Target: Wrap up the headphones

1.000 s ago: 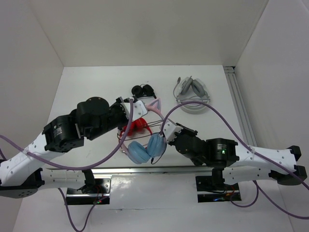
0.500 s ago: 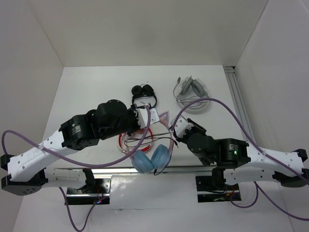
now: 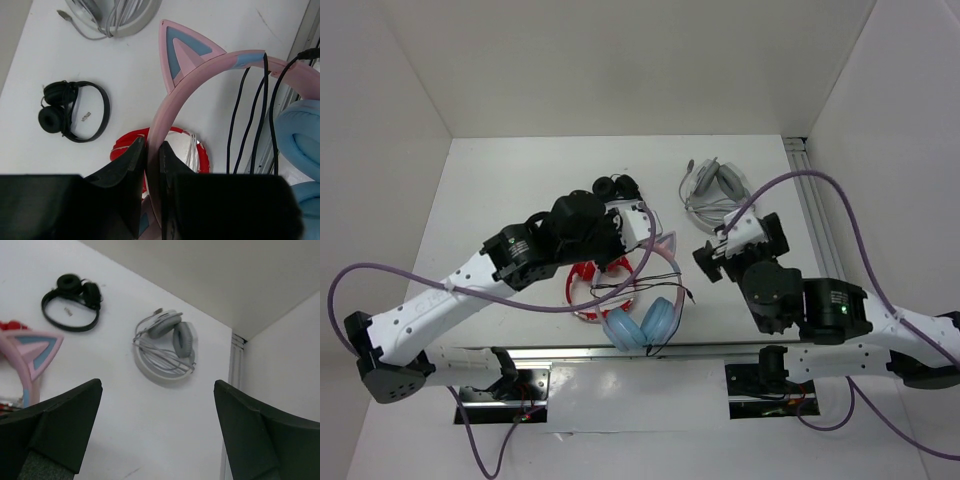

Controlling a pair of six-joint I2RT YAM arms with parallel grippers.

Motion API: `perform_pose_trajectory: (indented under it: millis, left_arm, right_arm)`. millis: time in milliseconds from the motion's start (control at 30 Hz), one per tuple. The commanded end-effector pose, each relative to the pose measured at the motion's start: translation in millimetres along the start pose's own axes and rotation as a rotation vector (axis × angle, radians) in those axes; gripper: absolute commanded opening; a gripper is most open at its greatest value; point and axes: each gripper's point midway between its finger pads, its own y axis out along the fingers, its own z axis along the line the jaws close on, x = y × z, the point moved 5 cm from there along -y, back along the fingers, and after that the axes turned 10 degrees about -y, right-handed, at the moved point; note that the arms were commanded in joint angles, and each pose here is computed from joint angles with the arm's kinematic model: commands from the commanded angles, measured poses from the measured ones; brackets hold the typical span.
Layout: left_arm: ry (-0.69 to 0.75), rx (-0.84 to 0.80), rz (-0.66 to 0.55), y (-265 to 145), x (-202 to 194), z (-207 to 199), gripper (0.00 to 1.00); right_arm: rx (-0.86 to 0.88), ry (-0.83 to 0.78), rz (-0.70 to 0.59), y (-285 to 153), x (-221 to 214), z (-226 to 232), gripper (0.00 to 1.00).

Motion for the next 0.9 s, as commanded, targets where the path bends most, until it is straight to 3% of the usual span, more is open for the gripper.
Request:
perform_pose_trajectory:
  millis: [0,200,367,667,867]
  left_arm:
    - [-0.061,-0.079,-0.172,9,31,-1,0.0]
    - [-0.064,-0.149,-0.173,51,32,-3,0.0]
    - [-0.066,-0.23,-0.126,103,34,4,0.0]
    - [-0.072,-0.328,-0.119,204,59,12,0.0]
    - [-0.094,-0.37,-0.078,275,42,11,0.0]
  right_arm:
    - [-0.238,0.207,0.024,-10,15,-47,1.0]
    - [-0.267,0.339,-0.005,-17,28,-67,1.0]
    - [-0.239,0.334,0.001,-15,28,-59,1.0]
    - [-0.237,0.61,-0.064,-34,45,-103,1.0]
    - [-0.194,0.579,-0.063,-35,44,-102,1.0]
